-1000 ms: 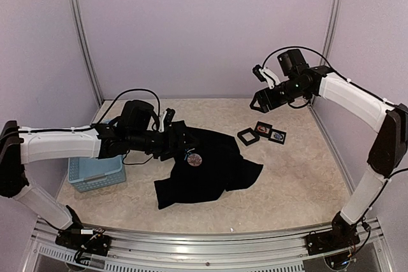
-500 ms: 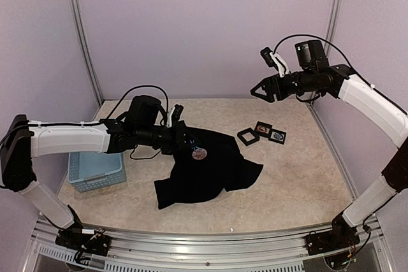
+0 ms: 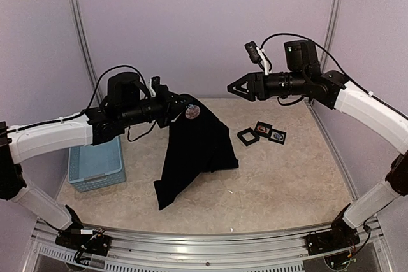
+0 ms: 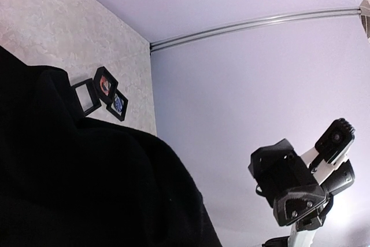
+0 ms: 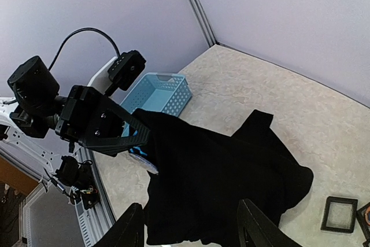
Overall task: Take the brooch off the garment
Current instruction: Pick up the crumpled clothing from the center of the board, then pick up the brooch from the crumpled clothing.
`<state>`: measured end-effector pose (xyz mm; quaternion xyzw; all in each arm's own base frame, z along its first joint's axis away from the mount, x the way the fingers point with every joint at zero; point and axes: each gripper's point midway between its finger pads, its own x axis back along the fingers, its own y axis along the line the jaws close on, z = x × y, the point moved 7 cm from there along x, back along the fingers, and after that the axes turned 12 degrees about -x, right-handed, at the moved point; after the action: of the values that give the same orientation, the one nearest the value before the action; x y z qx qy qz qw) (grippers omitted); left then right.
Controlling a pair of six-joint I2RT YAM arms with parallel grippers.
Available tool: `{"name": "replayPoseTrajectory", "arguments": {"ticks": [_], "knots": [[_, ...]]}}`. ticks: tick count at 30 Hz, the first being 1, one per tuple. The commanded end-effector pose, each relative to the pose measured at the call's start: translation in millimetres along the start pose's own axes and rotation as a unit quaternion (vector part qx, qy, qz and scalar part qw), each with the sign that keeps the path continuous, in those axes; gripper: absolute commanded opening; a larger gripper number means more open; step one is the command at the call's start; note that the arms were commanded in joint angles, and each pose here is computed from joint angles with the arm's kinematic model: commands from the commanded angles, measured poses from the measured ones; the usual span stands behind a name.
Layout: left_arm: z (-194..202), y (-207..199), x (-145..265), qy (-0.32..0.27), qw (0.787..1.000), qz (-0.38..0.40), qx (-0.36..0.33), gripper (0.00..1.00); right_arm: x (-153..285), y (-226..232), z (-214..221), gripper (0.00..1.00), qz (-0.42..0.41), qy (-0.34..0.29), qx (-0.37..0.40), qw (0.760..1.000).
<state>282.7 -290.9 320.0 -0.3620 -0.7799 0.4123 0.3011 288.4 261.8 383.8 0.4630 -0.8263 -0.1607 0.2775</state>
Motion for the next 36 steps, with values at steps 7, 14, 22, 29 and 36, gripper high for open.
{"name": "replayPoseTrajectory", "arguments": {"ticks": [7,14,22,29,36], "knots": [[-29.2,-65.7,-1.9,-0.189,0.982,0.004,0.019,0.00,-27.1,35.7,11.5,0.47,-0.082,0.014,-0.016,0.996],[-10.5,-39.5,-24.9,-0.160,0.983,0.011,0.087,0.00,-41.8,35.9,19.3,0.40,-0.072,0.025,-0.012,0.997],[-5.8,-33.0,-33.2,-0.150,0.983,0.013,0.102,0.00,-67.6,20.8,34.2,0.36,-0.030,0.068,-0.017,0.997],[-1.2,-25.0,-39.8,-0.140,0.984,0.008,0.114,0.00,-84.2,22.2,39.2,0.41,-0.008,0.080,-0.001,0.997],[0.5,-19.1,-41.6,-0.139,0.982,0.008,0.127,0.00,-84.1,22.6,41.1,0.42,0.025,0.069,0.017,0.997]]}}
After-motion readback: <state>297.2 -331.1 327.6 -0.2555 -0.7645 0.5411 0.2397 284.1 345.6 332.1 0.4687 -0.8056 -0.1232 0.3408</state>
